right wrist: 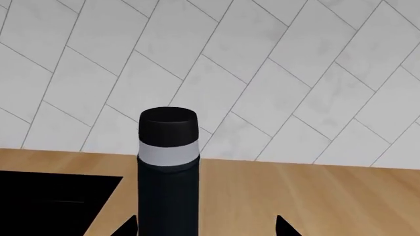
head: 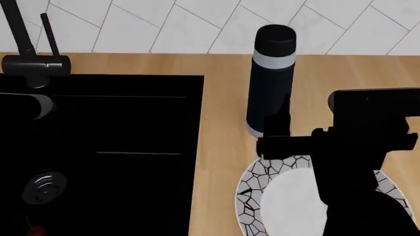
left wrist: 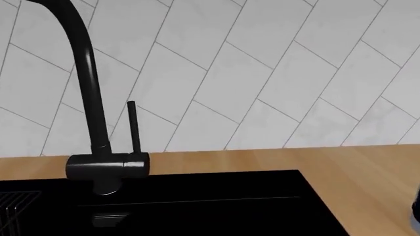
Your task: Pick the cherry from the sink and place it on the plate located on the counter
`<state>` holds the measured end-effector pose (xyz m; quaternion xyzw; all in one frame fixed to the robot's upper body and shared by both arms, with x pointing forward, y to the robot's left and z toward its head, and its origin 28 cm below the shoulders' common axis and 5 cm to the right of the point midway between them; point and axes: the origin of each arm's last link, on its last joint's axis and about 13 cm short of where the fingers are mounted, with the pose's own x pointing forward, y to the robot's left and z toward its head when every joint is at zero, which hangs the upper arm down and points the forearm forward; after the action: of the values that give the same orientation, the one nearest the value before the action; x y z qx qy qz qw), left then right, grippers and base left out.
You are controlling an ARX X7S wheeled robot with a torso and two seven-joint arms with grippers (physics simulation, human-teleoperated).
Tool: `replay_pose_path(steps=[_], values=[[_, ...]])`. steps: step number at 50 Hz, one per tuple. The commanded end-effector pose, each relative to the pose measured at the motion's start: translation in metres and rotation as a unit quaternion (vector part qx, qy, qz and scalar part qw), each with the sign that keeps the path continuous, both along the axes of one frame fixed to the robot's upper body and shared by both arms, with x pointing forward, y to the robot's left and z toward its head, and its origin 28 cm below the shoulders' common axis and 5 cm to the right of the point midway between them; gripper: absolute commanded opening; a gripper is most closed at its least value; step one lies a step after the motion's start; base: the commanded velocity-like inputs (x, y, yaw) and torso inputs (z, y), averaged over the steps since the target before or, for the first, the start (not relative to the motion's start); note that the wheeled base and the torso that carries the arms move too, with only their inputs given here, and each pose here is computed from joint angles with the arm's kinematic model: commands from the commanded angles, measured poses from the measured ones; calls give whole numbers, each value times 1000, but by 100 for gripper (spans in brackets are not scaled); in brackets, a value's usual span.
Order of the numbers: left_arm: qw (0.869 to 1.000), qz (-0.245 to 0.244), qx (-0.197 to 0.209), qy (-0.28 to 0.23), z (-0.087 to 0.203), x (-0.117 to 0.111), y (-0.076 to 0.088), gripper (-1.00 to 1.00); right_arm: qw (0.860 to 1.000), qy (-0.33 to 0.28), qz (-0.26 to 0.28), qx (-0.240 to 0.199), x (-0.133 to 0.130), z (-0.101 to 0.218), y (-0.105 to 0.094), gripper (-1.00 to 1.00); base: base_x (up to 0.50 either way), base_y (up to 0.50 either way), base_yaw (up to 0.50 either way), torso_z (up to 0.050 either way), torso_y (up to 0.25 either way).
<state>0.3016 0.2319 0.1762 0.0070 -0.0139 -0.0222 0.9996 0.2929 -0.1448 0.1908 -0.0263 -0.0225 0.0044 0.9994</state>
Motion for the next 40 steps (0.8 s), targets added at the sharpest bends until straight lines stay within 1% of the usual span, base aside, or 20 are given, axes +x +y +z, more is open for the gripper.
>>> replay_pose_path(steps=[1, 9, 14, 40], values=[[1000, 0, -1, 1, -1, 0, 1, 100, 1000, 1, 1, 1, 0, 0, 0, 100, 0, 0, 0, 0, 0], [1000, -1, 2, 5, -4, -2, 1, 100, 1000, 1, 2, 1, -2, 1, 1, 100, 0, 0, 0, 0, 0], [1000, 3, -4, 14, -3, -2, 2, 100, 1000, 1, 2, 1, -1, 0, 0, 100, 0, 0, 0, 0, -16], [1000, 4, 4, 23, -6, -3, 2, 100, 1000, 0, 1, 3, -3, 0, 0, 100, 0, 0, 0, 0, -126]])
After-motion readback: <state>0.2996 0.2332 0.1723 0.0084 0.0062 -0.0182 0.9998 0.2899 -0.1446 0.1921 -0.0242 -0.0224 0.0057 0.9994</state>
